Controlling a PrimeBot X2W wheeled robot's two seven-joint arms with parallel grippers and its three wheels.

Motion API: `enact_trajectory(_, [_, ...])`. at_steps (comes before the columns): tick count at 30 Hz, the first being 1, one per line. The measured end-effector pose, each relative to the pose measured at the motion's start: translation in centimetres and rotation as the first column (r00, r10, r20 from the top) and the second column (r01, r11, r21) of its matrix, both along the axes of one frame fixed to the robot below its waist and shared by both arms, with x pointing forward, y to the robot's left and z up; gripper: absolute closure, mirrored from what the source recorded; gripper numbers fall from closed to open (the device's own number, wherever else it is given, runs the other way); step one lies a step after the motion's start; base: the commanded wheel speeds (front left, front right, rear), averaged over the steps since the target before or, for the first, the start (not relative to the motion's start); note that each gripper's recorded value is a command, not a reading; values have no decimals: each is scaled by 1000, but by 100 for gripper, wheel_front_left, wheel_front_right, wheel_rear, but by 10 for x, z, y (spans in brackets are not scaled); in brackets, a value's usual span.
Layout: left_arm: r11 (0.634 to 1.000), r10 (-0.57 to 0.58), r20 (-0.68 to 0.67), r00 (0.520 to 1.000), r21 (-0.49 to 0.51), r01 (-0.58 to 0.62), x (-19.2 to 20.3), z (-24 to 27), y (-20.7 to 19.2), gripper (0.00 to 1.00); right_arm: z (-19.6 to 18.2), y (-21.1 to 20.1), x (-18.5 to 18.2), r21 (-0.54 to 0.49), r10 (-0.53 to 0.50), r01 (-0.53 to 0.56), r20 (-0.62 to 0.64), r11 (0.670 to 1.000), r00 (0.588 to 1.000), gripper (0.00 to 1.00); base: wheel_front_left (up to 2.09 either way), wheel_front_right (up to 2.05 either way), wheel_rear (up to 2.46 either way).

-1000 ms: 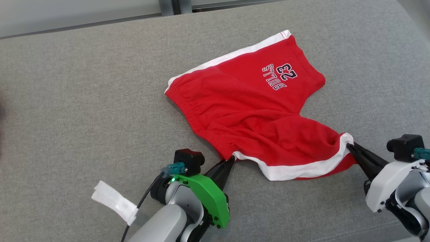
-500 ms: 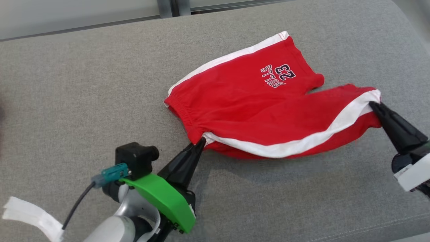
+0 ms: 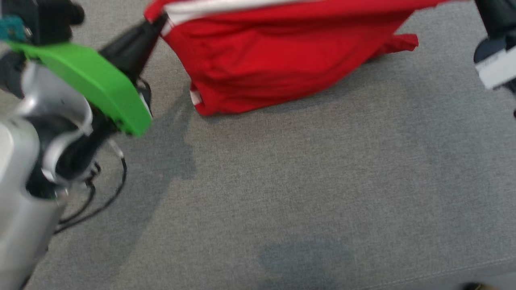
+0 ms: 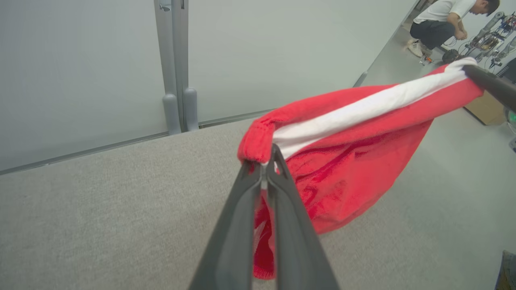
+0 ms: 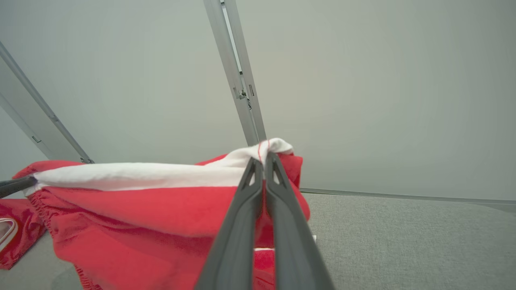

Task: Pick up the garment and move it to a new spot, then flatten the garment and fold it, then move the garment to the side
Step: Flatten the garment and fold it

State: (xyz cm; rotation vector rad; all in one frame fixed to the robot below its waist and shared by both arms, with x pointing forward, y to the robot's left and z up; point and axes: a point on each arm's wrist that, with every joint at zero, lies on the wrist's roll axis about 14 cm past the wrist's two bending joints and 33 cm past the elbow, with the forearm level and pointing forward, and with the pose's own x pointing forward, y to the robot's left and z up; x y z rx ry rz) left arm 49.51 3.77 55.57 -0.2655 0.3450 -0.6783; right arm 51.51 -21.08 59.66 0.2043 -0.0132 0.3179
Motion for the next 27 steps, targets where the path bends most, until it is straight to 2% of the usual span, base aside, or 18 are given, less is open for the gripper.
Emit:
enact_trajectory(3, [997,70,56,996,40,-72,58,15,13,100,21,15,53,-3,-11,11,52,1000,999,100,0,0,0])
enact_trajectory(7, [986,165,121,979,14,-168,125,31,16,100,50,36,116,52,-51,45,132,998,990,100,0,0,0])
enact_trajectory(11, [963,261,277,925,-13,-268,180,53,27,100,82,65,159,112,-80,52,259,992,963,100,0,0,0])
enact_trajectory(14, [951,304,362,881,-56,-305,208,56,28,100,90,74,181,183,-113,56,322,982,940,100,0,0,0])
enact_trajectory(16, [932,359,437,824,-116,-345,226,54,34,100,74,76,197,192,-132,70,330,979,935,100,0,0,0])
enact_trajectory(18, [930,364,439,822,-125,-346,232,35,32,100,46,84,205,189,-121,68,285,980,951,100,0,0,0])
enact_trajectory(23, [943,326,310,893,-39,-330,221,-69,29,100,-60,112,192,133,-38,25,93,991,995,100,0,0,0])
enact_trajectory(27, [942,331,226,916,-22,-335,201,-122,34,100,-108,130,164,102,33,-33,8,994,999,100,0,0,0])
